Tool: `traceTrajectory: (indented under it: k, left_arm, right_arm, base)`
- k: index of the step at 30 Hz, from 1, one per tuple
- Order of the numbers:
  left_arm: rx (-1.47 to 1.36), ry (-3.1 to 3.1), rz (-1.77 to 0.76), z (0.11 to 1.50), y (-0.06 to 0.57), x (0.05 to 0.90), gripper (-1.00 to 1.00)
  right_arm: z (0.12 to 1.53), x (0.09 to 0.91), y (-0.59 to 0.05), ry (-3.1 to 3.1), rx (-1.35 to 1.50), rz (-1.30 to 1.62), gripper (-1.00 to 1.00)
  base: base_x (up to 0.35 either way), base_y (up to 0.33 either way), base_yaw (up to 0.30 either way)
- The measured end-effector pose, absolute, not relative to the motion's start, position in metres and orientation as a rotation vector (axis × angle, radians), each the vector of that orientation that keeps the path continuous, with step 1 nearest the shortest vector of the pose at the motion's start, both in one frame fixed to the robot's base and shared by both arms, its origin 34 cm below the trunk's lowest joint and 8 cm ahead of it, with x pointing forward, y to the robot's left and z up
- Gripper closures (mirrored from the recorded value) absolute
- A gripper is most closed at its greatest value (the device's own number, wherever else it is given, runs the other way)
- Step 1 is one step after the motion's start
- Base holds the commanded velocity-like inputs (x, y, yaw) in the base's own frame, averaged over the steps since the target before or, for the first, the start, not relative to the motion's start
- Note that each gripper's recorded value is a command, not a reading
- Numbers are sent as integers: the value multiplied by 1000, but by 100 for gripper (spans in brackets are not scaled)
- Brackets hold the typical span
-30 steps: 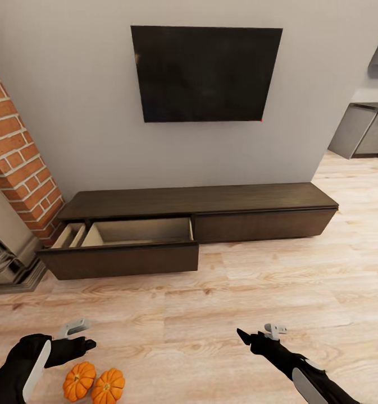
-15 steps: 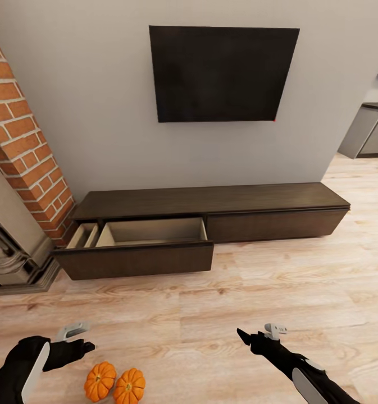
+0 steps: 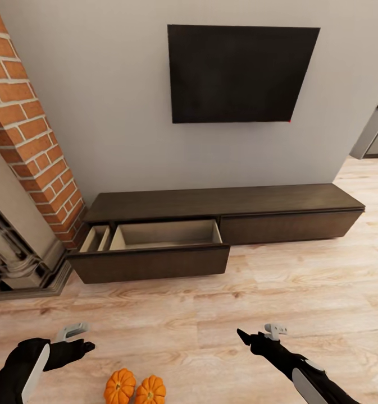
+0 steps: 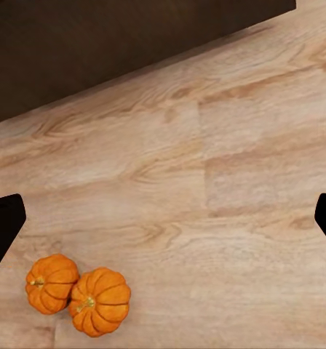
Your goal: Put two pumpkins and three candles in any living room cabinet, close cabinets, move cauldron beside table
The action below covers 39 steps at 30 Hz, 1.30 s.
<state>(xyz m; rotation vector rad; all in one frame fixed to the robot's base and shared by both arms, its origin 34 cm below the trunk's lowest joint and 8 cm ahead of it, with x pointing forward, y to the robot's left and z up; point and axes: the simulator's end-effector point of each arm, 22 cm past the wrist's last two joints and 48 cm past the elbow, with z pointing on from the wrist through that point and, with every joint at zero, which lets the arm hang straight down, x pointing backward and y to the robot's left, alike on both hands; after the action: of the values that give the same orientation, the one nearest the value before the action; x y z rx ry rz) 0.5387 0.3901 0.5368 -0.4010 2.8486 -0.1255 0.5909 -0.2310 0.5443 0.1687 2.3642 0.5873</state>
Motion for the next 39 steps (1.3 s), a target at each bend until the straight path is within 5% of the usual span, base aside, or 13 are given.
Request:
traceTrajectory:
  k: [28, 39]
  left_arm:
    - [-461, 2844, -122, 536, 400, 533, -100]
    - [-457, 2845, -123, 535, 398, 533, -100]
  right_arm:
    - [530, 580, -247, 2391, 193, 541, -100]
    - [532, 581, -248, 2382, 193, 537, -100]
  base:
    - [-40, 316, -96]
    - [20, 117, -34]
